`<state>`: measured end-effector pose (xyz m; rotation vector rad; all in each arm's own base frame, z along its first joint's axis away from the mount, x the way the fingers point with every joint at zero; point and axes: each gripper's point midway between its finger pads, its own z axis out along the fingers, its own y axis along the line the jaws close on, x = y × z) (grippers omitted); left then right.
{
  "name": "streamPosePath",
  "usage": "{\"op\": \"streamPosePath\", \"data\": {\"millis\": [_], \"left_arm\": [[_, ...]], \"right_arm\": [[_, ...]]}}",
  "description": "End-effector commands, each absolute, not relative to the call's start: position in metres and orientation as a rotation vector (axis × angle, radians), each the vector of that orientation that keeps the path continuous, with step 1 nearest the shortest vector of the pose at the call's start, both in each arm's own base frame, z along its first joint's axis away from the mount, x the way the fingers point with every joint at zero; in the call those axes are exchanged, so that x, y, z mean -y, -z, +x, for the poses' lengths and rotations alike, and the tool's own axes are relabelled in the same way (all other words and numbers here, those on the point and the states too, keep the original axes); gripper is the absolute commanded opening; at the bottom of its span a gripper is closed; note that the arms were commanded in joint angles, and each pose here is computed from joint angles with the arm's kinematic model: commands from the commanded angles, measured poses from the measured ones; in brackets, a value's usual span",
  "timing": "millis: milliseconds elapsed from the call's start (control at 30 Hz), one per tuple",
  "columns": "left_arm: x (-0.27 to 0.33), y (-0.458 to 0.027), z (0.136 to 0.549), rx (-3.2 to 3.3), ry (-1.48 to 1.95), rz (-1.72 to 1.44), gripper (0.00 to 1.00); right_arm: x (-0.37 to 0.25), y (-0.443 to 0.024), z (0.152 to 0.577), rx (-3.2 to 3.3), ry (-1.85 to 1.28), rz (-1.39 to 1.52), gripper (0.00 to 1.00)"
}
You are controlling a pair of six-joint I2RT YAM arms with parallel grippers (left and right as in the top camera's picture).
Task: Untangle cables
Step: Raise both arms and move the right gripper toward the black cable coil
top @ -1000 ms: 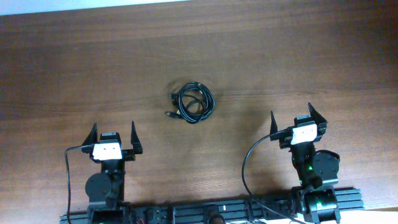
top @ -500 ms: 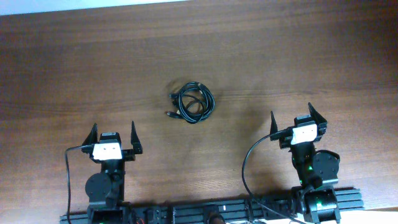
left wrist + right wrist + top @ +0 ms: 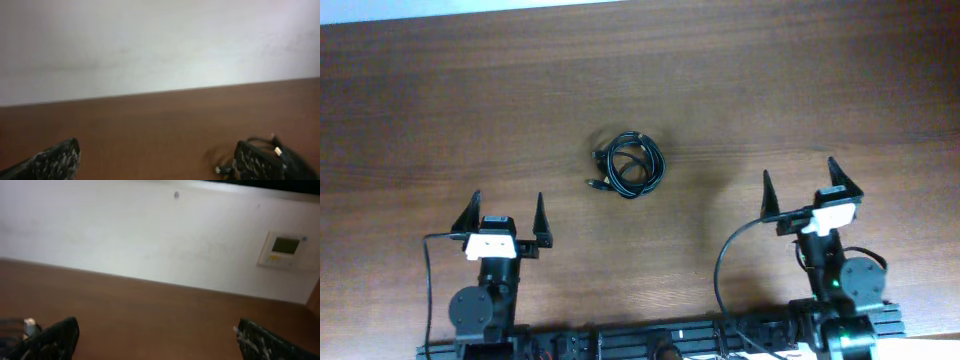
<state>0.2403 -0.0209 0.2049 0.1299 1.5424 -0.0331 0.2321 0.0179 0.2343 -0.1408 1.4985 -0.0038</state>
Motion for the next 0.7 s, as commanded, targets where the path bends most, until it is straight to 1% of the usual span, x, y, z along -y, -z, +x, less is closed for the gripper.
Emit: {"op": "streamPosePath", "data": {"millis": [0, 133, 200, 367, 433, 533, 567, 667], "left_arm": [[0.024, -0.263, 0.225, -1.516, 0.055, 0.140, 0.99], [0.025, -0.308, 0.215, -1.600, 0.069, 0.151, 0.99], [0.033, -0.323, 0.210, -1.677, 0.113, 0.187, 0.99], [0.036, -0.343, 0.202, -1.881, 0.148, 0.200, 0.99], [0.041, -0.350, 0.201, -1.933, 0.181, 0.218, 0.99], [0.064, -0.358, 0.188, -1.979, 0.327, 0.303, 0.99], [0.073, -0.357, 0.181, -2.001, 0.394, 0.337, 0.99], [0.084, -0.350, 0.171, -2.032, 0.479, 0.374, 0.99]], "right_arm": [[-0.017, -0.281, 0.214, -1.500, -0.043, -0.092, 0.99], [-0.012, -0.309, 0.201, -1.617, -0.022, -0.073, 0.99], [-0.012, -0.318, 0.197, -1.695, -0.032, -0.066, 0.99], [-0.023, -0.327, 0.182, -1.930, -0.117, -0.101, 0.99], [-0.037, -0.335, 0.175, -1.980, -0.197, -0.151, 0.99], [-0.062, -0.351, 0.161, -1.996, -0.357, -0.243, 0.99], [-0.081, -0.361, 0.150, -1.970, -0.481, -0.319, 0.99], [-0.105, -0.375, 0.135, -1.908, -0.638, -0.430, 0.99]]}}
